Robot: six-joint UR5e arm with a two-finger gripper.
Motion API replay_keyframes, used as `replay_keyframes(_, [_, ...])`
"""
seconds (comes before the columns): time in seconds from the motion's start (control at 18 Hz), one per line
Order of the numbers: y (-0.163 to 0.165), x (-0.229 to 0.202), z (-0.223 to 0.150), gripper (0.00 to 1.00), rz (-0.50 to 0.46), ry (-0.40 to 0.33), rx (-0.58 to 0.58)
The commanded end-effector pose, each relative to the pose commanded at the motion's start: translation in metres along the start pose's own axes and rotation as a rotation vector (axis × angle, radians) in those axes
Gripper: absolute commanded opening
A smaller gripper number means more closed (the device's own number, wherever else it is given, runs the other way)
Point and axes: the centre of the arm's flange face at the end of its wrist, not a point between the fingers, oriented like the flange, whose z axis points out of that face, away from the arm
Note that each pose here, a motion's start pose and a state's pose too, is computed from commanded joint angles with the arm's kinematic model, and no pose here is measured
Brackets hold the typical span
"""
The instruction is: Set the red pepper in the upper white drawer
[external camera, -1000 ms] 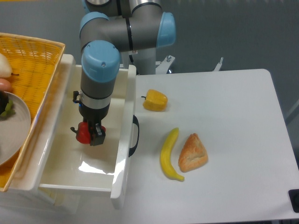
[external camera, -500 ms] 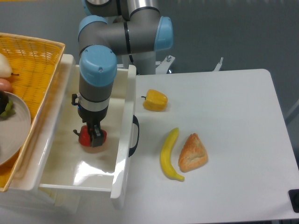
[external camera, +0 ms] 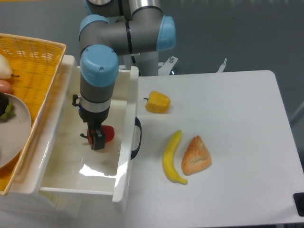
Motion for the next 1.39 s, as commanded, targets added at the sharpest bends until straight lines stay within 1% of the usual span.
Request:
replay_keyframes(0.17, [-0.001,0.002,-0.025,0.97,0.006,-0.064,0.016])
replay_keyframes(0.33, [0.006,0.007,-0.058,0.97,-0.026,-0.119,0.025])
replay_keyframes(0.56, [0.018,-0.003,-0.091,0.97,-0.134,-0.225,0.053])
replay_keyframes(0.67, [0.026,-0.010,-0.101,0.97,-0.187,-0.254,0.061])
replay_keyframes(0.78, [0.041,-0.019,-0.114,0.98,-0.229,-0.284,0.063])
replay_keyframes(1.0, [0.089,-0.039,-0.128,0.99,-0.324,-0.314,0.051])
replay_keyframes(1.22, [0.155,-0.057,-0.140,0.99,-0.433,-0.340,0.029])
replay_keyframes(1.39, [0.220,-0.081,-0.121,0.99,-0.528,-0.312,0.005])
